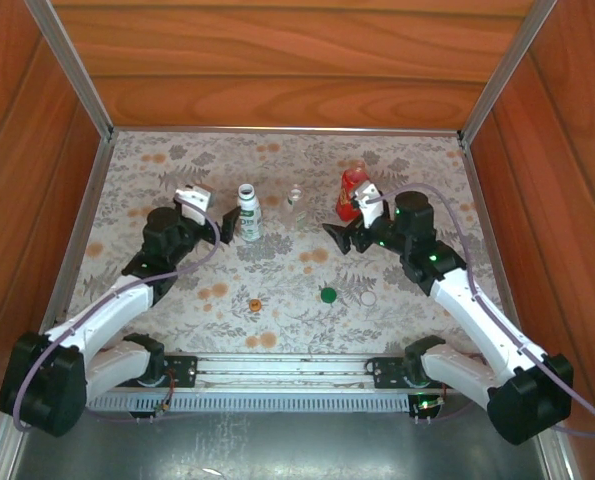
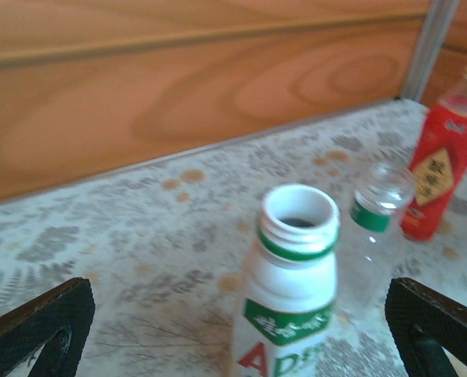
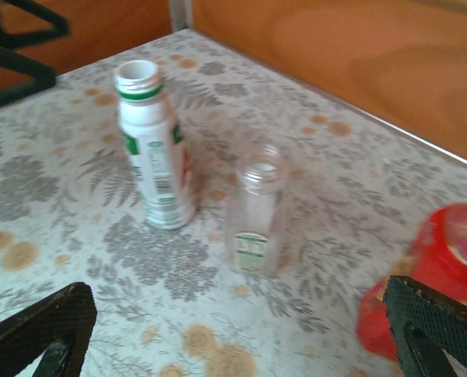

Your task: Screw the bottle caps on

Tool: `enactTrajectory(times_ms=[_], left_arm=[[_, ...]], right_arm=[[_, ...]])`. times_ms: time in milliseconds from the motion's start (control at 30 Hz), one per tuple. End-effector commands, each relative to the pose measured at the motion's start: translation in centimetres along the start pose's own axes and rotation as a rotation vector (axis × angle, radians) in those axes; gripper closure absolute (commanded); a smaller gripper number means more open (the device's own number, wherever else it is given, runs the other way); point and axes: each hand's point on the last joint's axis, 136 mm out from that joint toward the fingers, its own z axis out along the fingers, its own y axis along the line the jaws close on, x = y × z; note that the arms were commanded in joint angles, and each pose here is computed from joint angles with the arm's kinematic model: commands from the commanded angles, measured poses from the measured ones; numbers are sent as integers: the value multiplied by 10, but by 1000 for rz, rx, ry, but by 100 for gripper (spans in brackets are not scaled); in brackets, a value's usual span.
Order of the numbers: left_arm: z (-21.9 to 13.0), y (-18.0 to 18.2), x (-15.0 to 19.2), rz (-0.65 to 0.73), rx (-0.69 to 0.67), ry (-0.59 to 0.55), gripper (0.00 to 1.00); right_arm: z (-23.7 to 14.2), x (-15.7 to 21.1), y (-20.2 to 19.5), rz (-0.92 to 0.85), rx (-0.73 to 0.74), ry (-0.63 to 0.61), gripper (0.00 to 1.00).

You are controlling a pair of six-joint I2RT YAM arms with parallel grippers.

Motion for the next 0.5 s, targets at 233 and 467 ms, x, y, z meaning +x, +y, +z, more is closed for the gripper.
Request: enactTrajectory(times_ms=[233,467], left_arm=[[30,-28,14,49,155,-73,0],[56,-14,26,52,96,-96,0]], right_arm=[[17,-14,26,-48,-130,-17,0],[20,-12,28,-52,-131,-7,0]])
